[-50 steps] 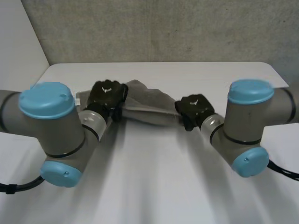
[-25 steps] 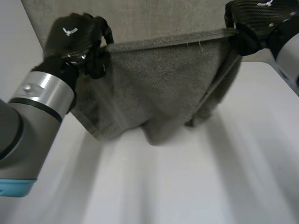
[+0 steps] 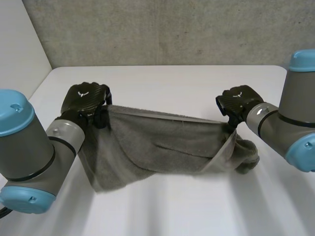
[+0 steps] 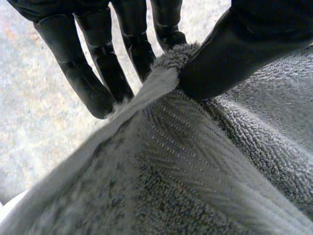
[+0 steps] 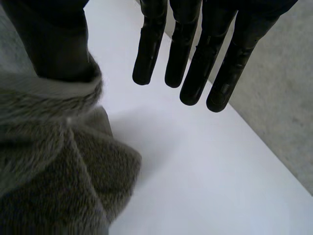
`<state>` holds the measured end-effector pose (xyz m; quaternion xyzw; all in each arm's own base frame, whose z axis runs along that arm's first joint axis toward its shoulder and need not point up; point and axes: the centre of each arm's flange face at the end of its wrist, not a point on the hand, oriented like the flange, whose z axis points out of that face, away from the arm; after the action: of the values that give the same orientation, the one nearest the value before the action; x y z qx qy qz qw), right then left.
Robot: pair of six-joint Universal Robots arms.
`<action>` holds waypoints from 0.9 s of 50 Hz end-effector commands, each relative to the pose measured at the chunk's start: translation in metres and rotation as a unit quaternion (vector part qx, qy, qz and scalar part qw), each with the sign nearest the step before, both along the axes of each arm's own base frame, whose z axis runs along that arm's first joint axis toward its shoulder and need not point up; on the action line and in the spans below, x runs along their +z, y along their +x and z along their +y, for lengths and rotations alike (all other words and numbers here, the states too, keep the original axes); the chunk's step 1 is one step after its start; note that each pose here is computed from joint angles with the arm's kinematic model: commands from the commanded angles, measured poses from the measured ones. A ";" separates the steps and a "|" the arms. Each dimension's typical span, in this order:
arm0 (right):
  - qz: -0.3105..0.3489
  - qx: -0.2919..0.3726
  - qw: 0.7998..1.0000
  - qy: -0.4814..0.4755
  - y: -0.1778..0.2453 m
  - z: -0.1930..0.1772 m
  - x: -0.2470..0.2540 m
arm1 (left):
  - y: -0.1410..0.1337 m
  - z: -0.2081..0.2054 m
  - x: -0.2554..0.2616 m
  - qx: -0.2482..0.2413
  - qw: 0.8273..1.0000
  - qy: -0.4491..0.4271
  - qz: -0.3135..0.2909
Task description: Fold the towel.
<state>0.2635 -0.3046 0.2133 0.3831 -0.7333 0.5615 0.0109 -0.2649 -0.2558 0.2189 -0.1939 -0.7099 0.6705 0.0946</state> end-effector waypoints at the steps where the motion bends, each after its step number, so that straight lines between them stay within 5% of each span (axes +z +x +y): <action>1: 0.008 -0.024 1.000 -0.004 -0.005 -0.003 -0.005 | 0.007 -0.005 -0.006 0.007 1.000 0.008 -0.003; 19: 0.031 0.019 0.997 0.064 -0.002 0.013 -0.012 | 0.012 -0.015 -0.004 0.016 1.000 0.001 0.001; 24: 0.009 0.035 0.999 0.009 0.008 -0.012 0.013 | 0.000 -0.036 0.014 0.000 0.999 -0.045 0.019; 27: -0.028 0.028 0.993 -0.110 0.016 -0.041 0.063 | -0.007 -0.052 0.049 -0.003 0.994 -0.105 0.036; 29: -0.075 0.008 0.963 -0.259 0.012 -0.069 0.121 | -0.010 -0.059 0.071 -0.003 0.989 -0.141 0.046; 30: -0.075 0.008 0.963 -0.260 0.012 -0.069 0.121 | -0.010 -0.065 0.097 0.002 0.982 -0.180 0.058; 32: -0.118 0.008 0.910 -0.397 0.010 -0.071 0.176 | -0.009 -0.071 0.121 0.007 0.973 -0.218 0.073; 33: -0.118 0.008 0.910 -0.398 0.010 -0.071 0.176 | -0.006 -0.076 0.141 0.013 0.964 -0.251 0.085; 34: -0.139 0.008 0.879 -0.456 0.005 -0.064 0.205 | -0.002 -0.078 0.159 0.020 0.954 -0.282 0.099; 35: -0.139 0.008 0.879 -0.457 0.005 -0.064 0.205 | -0.002 -0.078 0.159 0.021 0.954 -0.282 0.099; 37: -0.161 0.026 0.836 -0.525 0.002 -0.046 0.235 | 0.003 -0.075 0.178 0.031 0.943 -0.310 0.112; 39: -0.156 0.046 0.837 -0.522 0.005 -0.043 0.231 | 0.011 -0.067 0.195 0.044 0.932 -0.337 0.125; 43: -0.139 0.084 0.864 -0.477 0.011 -0.038 0.210 | 0.013 -0.062 0.186 0.045 0.937 -0.326 0.120; 45: -0.115 0.112 0.905 -0.394 0.017 -0.033 0.177 | 0.013 -0.061 0.175 0.044 0.942 -0.313 0.112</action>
<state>0.2702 -0.3483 0.4377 0.2772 -0.3200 0.9038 0.0625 -0.2553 -0.3235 0.4083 -0.1031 -0.4400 0.8882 0.0828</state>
